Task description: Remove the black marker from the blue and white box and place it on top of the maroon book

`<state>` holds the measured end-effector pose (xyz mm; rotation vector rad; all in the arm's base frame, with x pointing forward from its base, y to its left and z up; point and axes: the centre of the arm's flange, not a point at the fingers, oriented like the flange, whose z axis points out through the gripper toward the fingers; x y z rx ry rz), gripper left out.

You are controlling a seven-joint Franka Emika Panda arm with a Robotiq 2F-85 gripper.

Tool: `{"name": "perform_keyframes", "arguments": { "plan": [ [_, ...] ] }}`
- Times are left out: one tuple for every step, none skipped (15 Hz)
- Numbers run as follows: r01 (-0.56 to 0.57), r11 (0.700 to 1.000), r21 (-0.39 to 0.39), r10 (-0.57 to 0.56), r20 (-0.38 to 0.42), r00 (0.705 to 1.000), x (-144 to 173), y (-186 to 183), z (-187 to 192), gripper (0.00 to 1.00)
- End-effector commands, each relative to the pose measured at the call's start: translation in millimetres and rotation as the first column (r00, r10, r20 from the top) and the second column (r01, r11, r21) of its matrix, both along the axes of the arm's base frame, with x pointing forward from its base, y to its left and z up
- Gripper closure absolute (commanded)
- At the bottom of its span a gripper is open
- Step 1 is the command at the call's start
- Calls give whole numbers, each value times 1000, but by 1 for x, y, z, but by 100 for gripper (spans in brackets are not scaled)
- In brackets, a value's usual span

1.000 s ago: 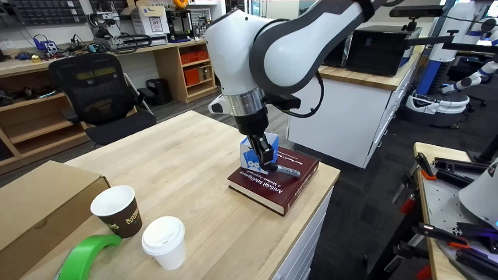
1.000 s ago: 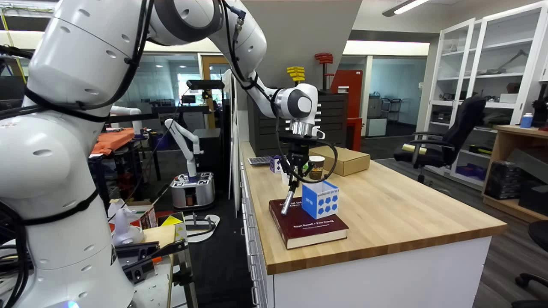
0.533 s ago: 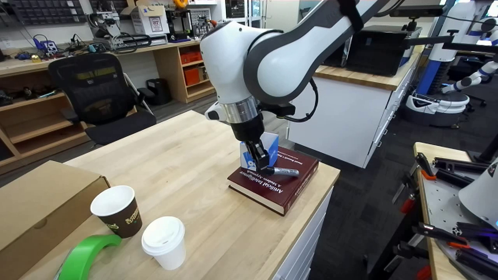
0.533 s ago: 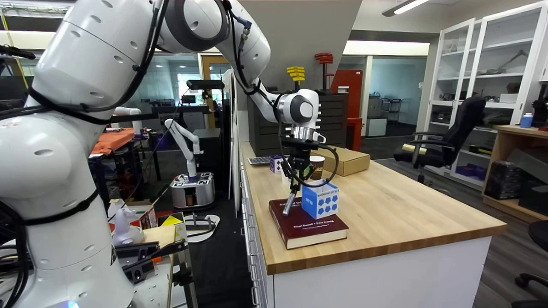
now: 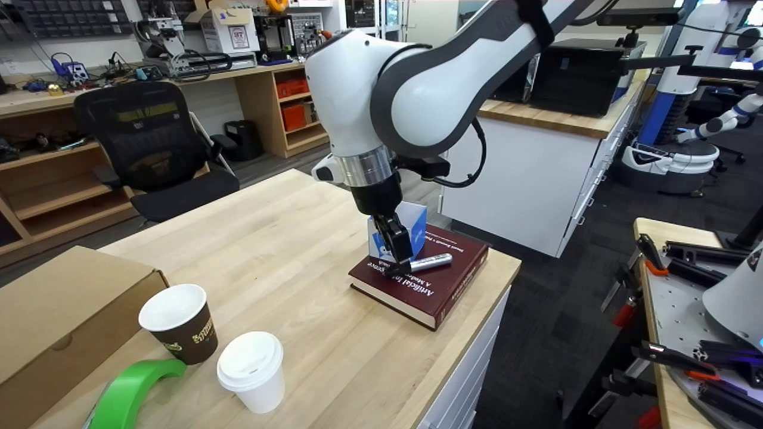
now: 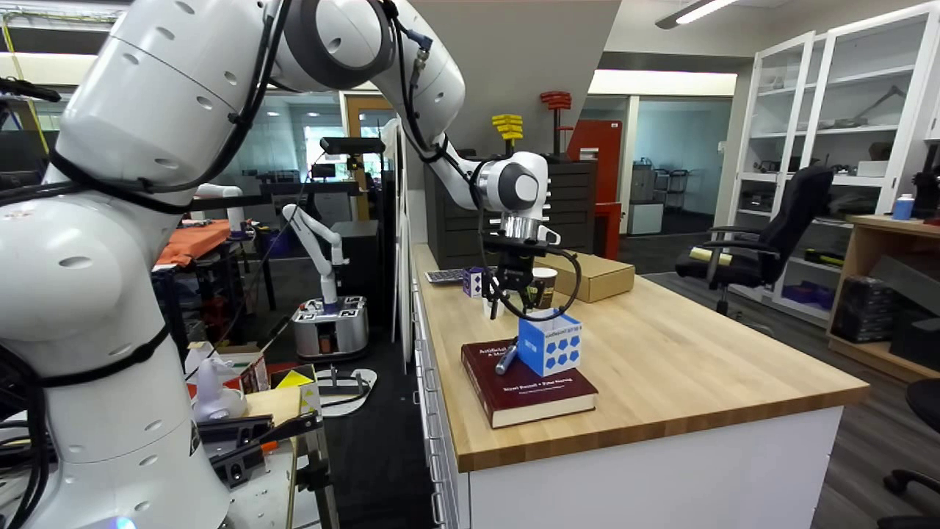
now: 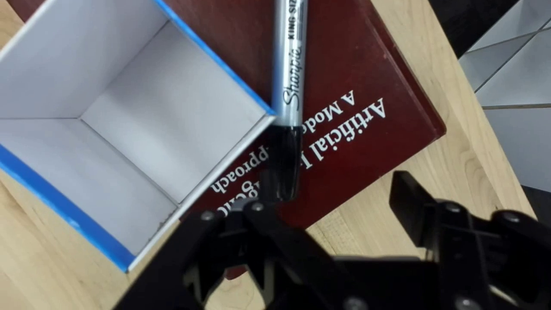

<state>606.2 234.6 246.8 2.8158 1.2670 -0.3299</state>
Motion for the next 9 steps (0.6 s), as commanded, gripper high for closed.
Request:
{"name": "perform_keyframes", "arguments": {
  "plan": [
    [8,1000,5,-8,4,1000,1,0,3,25],
    [13,1000,7,-13,9,1000,1,0,6,17],
    [16,1000,9,-16,15,1000,2,0,10,11],
    [18,1000,10,-18,19,1000,2,0,13,6],
    [19,1000,10,-20,20,1000,2,0,14,6],
    [20,1000,10,-20,20,1000,2,0,14,6],
    [20,1000,10,-20,20,1000,2,0,14,6],
    [20,1000,10,-21,20,1000,2,0,14,6],
    [21,1000,10,-21,20,1000,2,0,14,6]
  ]
}}
